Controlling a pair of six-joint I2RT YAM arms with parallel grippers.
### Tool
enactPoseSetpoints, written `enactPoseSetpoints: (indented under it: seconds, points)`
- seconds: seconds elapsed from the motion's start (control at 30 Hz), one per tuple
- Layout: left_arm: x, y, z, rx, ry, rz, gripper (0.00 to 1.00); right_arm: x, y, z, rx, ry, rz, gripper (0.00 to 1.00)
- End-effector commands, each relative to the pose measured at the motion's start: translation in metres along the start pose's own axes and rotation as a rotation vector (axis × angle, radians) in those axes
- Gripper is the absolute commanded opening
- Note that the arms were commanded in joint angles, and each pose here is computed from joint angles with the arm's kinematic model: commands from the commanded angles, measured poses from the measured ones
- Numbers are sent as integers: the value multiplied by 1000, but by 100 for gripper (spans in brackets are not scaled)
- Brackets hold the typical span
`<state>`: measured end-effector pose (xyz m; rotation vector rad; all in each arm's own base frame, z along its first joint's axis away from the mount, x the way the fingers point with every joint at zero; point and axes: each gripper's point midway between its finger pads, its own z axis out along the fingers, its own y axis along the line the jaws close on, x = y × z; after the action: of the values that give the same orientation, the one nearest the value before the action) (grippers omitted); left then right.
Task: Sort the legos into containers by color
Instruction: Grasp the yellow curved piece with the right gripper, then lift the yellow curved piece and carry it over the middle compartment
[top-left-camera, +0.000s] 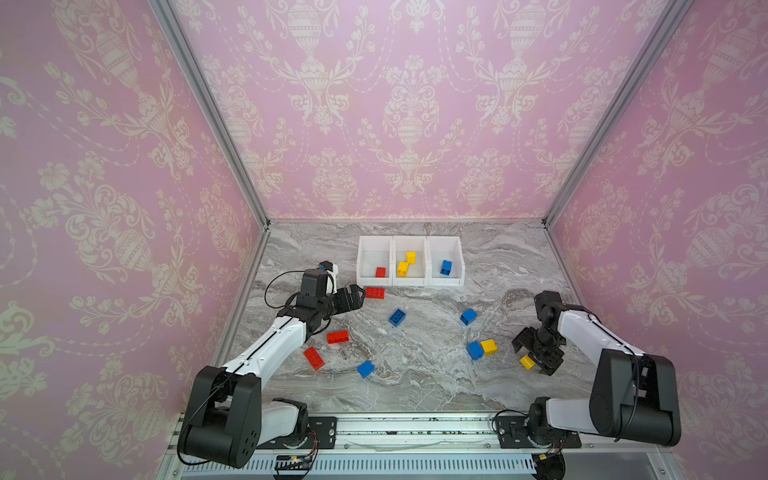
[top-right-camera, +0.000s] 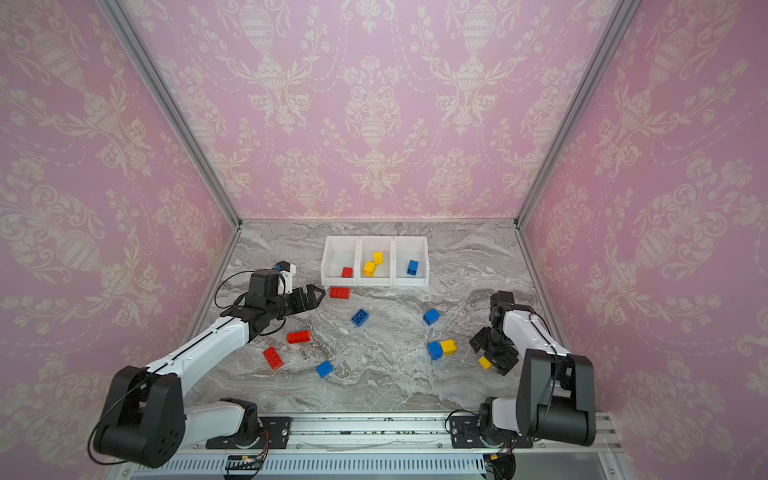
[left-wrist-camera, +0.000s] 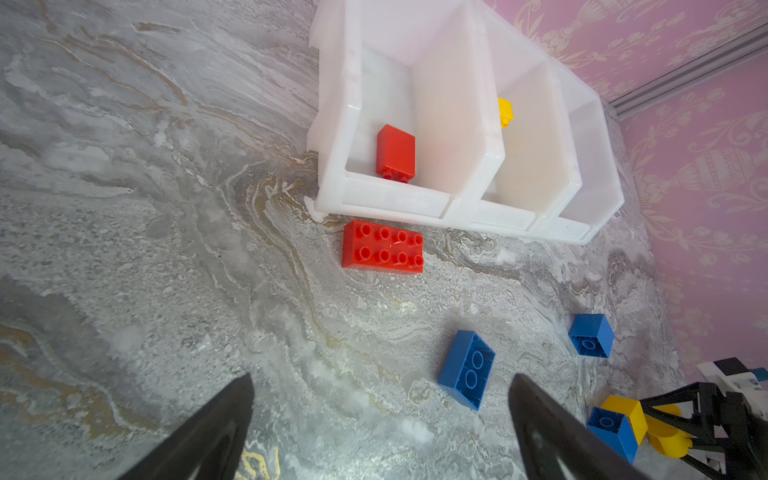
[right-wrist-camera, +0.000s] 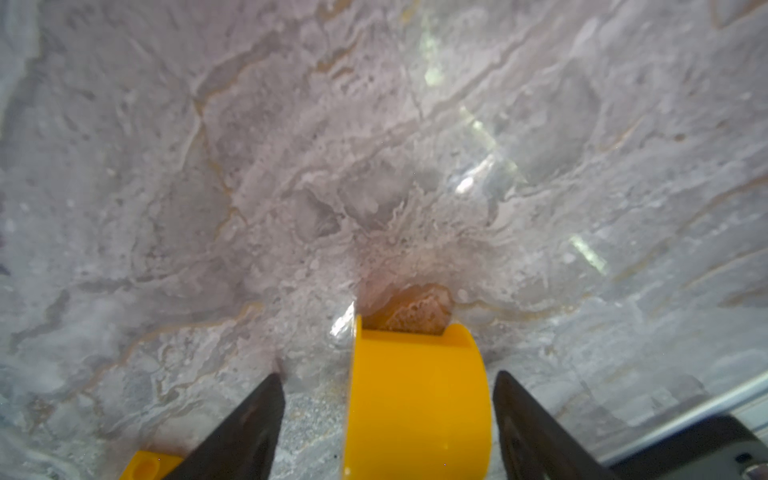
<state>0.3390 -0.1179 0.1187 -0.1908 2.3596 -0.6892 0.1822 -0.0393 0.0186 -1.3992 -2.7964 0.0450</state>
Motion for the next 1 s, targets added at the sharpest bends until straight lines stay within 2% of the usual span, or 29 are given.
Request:
enactPoseSetpoints:
  seconds: [0.0,0.2,0.33,0.67,0.97]
  points:
    - [-7,-2,-7,-3,-15,25,98,-1,-6,1,16,-15,21,69]
    - [-3,1,-6,-10,-8,21,98,0,-4,-2,-8,-23,24,49]
    - [-4,2,-7,-9,-13,20,98,0,-2,-6,-24,-27,21,41]
    - [-3,3,-8,-12,-17,16,98,-4,14,-33,-95,-69,-41,35]
    - [-2,4,-8,-11,-20,9,98,1,58,-73,-173,-141,-161,35]
